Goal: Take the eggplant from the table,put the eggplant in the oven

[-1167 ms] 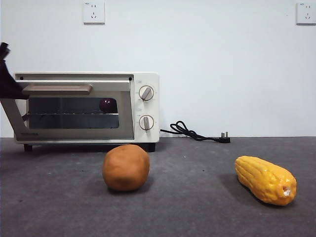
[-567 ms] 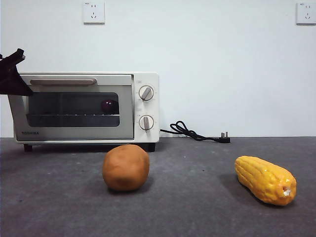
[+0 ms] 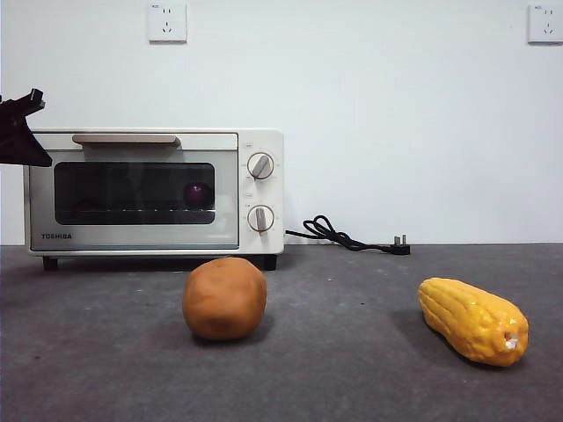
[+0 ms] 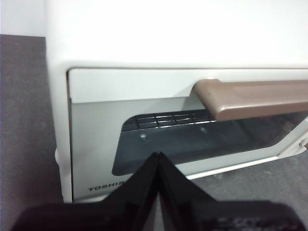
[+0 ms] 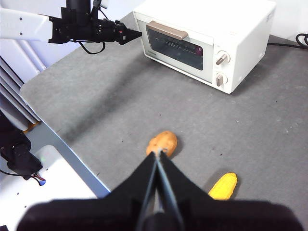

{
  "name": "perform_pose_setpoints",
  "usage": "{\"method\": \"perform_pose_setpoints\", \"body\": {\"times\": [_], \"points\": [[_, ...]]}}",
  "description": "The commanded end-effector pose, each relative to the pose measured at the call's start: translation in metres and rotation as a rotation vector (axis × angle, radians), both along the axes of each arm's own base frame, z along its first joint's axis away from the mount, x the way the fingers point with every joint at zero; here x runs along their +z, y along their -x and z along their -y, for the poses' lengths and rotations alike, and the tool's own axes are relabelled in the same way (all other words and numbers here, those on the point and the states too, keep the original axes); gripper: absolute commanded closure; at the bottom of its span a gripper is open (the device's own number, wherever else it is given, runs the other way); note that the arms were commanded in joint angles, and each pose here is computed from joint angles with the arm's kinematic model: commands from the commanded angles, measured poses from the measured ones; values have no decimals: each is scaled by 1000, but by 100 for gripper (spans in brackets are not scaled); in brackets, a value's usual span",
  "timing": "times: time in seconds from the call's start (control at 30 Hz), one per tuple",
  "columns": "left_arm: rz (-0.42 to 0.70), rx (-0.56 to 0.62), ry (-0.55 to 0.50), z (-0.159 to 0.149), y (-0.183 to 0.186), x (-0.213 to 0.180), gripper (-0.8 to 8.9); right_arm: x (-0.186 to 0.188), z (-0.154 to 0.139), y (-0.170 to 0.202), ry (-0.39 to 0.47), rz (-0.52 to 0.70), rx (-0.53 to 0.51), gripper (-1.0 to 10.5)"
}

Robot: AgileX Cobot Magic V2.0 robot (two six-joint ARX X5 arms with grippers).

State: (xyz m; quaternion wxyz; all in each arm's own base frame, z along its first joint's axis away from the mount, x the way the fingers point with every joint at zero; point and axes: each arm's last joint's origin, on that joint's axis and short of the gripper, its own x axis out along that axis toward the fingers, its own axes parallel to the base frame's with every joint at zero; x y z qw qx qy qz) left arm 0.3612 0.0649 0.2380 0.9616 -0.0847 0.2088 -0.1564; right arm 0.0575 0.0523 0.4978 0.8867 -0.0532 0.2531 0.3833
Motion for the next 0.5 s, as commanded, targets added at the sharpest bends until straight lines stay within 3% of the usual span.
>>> {"method": "perform_pose_setpoints", "body": {"times": [0.03,0.23,0.5], "points": [[-27,-16,18,2,2,-3,819,-3,1,1,8,-31,-3,959],[-46,-29,23,10,17,16,819,-3,1,1,6,-32,-5,957],[27,-50,20,29,66,77,819,-3,0,1,9,-31,-7,946]]}}
